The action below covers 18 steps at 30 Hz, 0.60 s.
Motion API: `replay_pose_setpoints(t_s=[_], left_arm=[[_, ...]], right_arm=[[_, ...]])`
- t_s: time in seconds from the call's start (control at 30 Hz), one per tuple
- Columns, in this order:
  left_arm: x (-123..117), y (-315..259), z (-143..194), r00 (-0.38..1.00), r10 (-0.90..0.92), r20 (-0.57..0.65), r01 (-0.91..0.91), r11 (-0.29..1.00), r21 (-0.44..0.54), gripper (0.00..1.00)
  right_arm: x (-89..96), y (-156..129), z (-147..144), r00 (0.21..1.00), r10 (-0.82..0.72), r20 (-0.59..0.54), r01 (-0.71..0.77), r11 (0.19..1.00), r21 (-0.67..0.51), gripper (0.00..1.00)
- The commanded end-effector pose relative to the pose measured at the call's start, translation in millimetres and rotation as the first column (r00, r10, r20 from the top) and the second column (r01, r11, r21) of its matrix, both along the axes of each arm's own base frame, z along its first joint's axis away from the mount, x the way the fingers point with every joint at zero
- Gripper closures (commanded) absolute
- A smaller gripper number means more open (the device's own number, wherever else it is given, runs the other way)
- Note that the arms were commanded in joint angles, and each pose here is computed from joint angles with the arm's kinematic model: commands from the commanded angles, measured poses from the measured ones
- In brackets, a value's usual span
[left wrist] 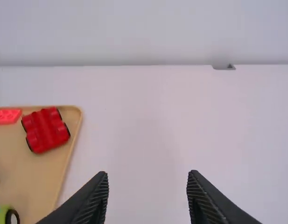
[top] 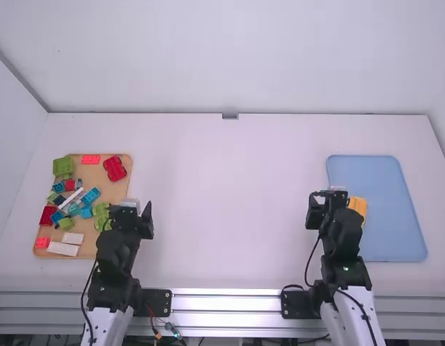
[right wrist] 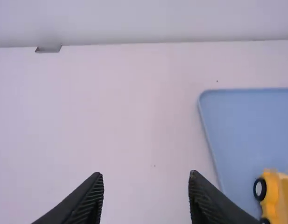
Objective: Assemble lego blocks to make yellow taxi
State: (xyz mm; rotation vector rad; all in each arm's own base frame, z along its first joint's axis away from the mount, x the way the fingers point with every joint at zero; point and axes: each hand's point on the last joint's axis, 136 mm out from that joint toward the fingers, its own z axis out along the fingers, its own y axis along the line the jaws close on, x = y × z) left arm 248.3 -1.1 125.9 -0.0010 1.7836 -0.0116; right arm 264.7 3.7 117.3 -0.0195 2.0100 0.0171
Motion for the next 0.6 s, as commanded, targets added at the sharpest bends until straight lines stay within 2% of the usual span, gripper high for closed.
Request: replay_pose_setpoints(t_s=[0.0, 0.1, 0.23, 0.57], left_arm=[[-1, 1, 9, 0.999, 0.006, 0.052, -0.006, 1.000, 0.008, 0.62], [-3, 1, 22, 0.994, 0.006, 0.106, -0.007, 1.000, 0.008, 0.67], [-3, 1, 22, 0.994, 0.006, 0.108, -0.007, 1.000, 0.008, 0.75], [-3, 1, 22, 0.994, 0.006, 0.108, -0.007, 1.000, 0.008, 0.90]], right_arm=[[-7.0, -1, -13, 1.000, -0.007, 0.002, 0.007, 1.000, 0.003, 0.61], [-13.6, -1, -28, 1.000, -0.007, 0.002, 0.007, 1.000, 0.003, 0.67], [-19.9, -1, -42, 1.000, -0.007, 0.014, 0.007, 1.000, 0.004, 0.75], [-16.6, -1, -5, 0.984, -0.007, 0.180, 0.006, 1.000, 0.005, 0.92]])
